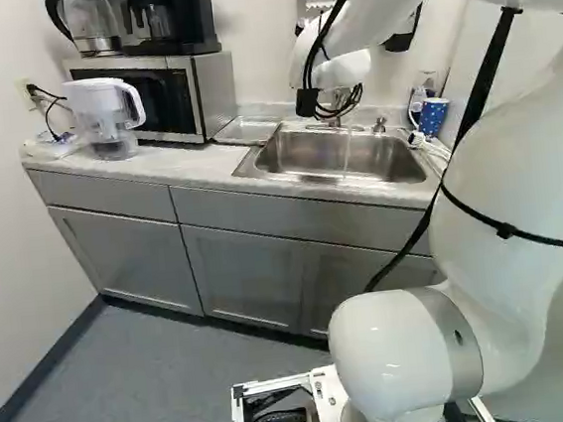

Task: Rinse the cup and place it in the tray

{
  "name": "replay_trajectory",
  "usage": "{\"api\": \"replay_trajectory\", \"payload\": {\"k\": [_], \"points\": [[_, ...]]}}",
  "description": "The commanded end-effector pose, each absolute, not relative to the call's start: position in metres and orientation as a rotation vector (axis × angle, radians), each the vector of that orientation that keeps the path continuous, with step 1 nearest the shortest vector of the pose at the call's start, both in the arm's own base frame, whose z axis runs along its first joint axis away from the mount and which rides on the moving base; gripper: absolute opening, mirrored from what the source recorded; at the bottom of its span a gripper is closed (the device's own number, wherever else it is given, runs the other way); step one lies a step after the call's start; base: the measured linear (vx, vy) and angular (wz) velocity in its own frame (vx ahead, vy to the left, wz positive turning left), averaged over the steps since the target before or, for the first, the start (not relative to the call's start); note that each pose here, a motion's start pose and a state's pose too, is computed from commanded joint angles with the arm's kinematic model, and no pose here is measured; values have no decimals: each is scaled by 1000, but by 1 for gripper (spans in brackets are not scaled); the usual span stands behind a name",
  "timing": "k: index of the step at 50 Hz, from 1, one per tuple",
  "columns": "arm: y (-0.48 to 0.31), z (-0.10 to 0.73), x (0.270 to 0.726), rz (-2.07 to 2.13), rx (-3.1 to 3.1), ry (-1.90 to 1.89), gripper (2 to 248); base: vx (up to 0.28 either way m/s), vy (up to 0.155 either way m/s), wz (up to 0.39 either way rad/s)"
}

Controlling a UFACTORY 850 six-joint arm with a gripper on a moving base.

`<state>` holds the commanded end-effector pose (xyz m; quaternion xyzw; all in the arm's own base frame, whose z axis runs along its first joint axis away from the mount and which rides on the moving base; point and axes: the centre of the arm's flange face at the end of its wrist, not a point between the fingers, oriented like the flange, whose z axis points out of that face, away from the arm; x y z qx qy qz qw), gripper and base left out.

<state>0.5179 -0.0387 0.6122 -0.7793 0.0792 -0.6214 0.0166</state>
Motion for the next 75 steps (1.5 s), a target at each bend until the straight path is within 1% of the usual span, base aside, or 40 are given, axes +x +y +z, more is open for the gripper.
{"api": "replay_trajectory", "payload": {"k": [75], "points": [[-39, 612, 518, -1542, -1873, 1012, 126, 0, 0, 0]]}}
